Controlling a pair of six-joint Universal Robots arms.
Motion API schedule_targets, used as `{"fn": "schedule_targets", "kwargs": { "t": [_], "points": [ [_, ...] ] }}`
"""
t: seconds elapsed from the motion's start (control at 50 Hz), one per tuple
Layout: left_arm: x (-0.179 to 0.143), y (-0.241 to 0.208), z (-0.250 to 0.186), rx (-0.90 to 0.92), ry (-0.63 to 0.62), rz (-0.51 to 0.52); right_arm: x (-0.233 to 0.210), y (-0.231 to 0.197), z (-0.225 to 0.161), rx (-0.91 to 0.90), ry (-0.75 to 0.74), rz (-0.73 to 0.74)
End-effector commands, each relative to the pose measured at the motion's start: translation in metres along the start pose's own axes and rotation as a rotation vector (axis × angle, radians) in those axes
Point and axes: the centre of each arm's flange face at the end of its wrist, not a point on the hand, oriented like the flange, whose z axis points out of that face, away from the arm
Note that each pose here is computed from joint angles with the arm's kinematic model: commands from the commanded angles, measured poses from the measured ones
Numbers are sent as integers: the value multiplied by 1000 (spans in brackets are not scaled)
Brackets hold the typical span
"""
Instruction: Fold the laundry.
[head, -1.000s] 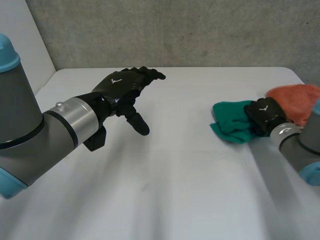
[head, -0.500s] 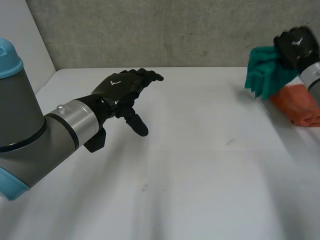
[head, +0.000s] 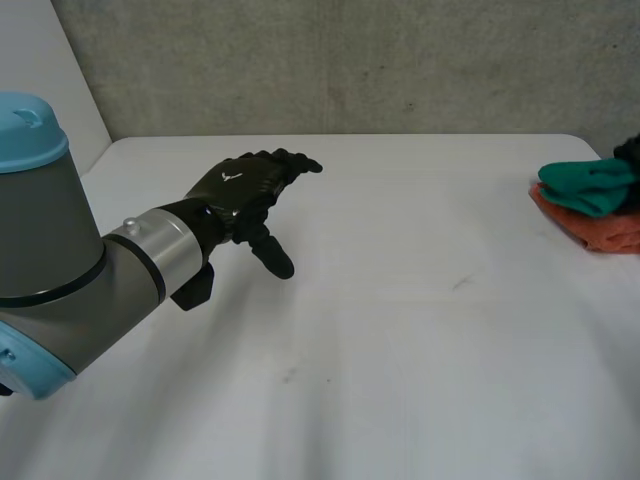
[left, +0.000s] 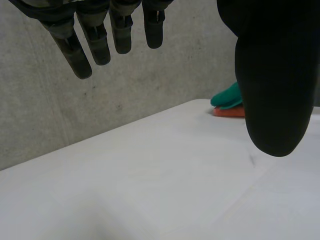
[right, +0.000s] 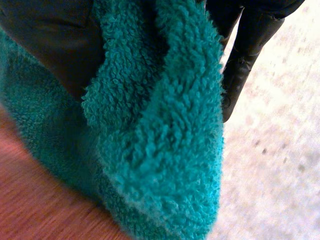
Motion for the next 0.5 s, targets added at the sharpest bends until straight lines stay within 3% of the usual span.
{"fn": "schedule_targets", "kwargs": {
  "t": [0.02,0.18,0.36,0.44,0.5],
  "points": [
    [0,1,1,-4,-6,0,8,12,-26,-68,11,55],
    [1,-1,-1,2,-6,1,39,-21,-33,-93,116,-25],
    [3,-16,-8,48,-4,10,69,-111,-48,-160,244,-44],
    [5,-26,-14,81,-6,18,51,-175,-35,-154,323,-76],
    [4,-38,-21,130,-29,29,10,-226,-21,-125,332,-62]
  ]
}}
